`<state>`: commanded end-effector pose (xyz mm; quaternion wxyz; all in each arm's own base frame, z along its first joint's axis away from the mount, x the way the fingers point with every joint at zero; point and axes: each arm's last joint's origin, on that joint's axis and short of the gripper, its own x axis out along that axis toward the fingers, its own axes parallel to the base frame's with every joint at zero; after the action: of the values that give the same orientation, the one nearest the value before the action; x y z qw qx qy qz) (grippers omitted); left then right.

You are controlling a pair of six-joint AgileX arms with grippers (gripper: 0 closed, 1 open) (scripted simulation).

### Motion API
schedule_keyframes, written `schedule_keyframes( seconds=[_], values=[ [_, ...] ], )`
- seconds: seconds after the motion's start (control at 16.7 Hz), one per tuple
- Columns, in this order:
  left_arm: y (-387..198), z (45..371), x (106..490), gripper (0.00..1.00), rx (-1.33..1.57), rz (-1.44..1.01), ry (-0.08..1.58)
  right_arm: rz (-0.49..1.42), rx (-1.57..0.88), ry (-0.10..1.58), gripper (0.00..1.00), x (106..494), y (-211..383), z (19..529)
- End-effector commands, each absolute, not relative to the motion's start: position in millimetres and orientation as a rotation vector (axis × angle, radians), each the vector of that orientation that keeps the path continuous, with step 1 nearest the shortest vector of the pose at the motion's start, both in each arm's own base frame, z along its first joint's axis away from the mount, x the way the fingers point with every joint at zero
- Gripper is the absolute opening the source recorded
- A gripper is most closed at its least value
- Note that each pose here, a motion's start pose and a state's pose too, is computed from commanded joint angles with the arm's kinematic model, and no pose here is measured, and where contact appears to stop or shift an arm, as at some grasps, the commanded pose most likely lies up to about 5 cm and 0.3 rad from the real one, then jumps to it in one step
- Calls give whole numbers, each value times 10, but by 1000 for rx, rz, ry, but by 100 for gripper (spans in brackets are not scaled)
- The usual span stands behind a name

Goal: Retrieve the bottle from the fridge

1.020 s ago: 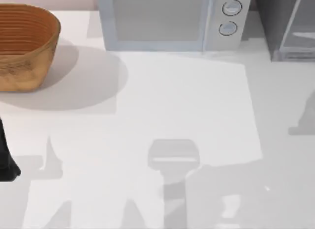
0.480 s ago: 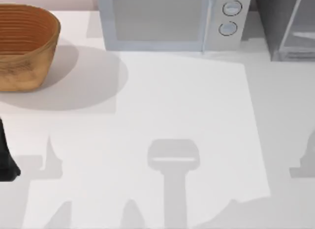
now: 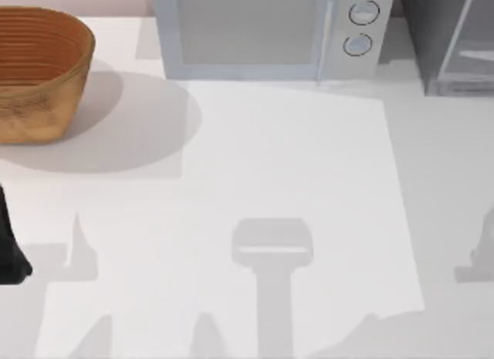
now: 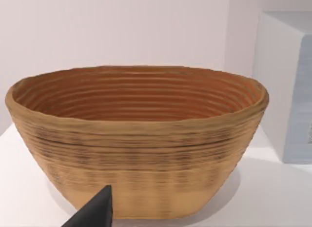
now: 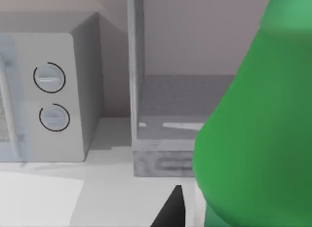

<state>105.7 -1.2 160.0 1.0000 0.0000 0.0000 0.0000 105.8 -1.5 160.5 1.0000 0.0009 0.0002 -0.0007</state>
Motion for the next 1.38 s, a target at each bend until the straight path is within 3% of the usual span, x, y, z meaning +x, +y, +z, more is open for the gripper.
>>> schedule_keyframes(
  seconds=[0.6, 0.96, 1.38],
  values=[
    [-12, 1600, 1057, 100, 0, 0, 0, -8, 16, 24, 0, 1431, 397, 2007],
    [-12, 1600, 1057, 100, 0, 0, 0, -9, -2, 73, 0, 1800, 1216, 1964],
    [-12, 1600, 1057, 100, 0, 0, 0, -4, -4, 56, 0, 1712, 2237, 1565]
  ],
)
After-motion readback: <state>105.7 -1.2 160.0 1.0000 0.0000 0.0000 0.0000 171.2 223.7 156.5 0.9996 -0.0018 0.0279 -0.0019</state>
